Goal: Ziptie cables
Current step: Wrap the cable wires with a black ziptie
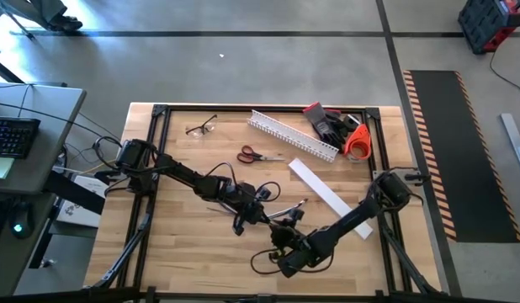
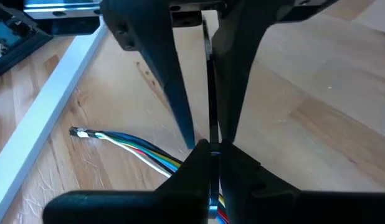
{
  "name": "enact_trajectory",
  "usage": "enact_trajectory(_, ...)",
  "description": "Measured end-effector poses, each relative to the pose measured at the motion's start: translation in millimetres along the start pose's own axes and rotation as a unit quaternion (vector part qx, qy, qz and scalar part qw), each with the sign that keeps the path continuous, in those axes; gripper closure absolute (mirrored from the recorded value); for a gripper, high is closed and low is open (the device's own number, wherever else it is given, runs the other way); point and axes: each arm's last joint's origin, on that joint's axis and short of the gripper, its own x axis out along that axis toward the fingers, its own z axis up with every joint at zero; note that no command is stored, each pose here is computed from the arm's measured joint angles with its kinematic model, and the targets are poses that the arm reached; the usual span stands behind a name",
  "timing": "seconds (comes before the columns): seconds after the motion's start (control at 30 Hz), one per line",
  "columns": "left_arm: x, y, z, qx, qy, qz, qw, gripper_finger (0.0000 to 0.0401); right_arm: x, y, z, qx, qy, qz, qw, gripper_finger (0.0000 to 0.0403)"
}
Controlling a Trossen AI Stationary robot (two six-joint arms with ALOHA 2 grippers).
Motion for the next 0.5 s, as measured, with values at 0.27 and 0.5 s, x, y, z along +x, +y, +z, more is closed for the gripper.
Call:
enact_trajectory(0.27, -0.1, 0.2, 0.1, 0.001, -0.001, 0.0, 1.0, 0.0401, -4.2, 2.3, -1.4, -0.003, -0.011, -0.005, 1.0, 0.0387)
enact_trajectory(0.5, -0.2, 0.1, 0.6, 0.002, -0.002, 0.0, 1.0, 0.0401, -7.6, 4.4, -2.2, 0.008, -0.02, -0.006, 1.0, 0.0399)
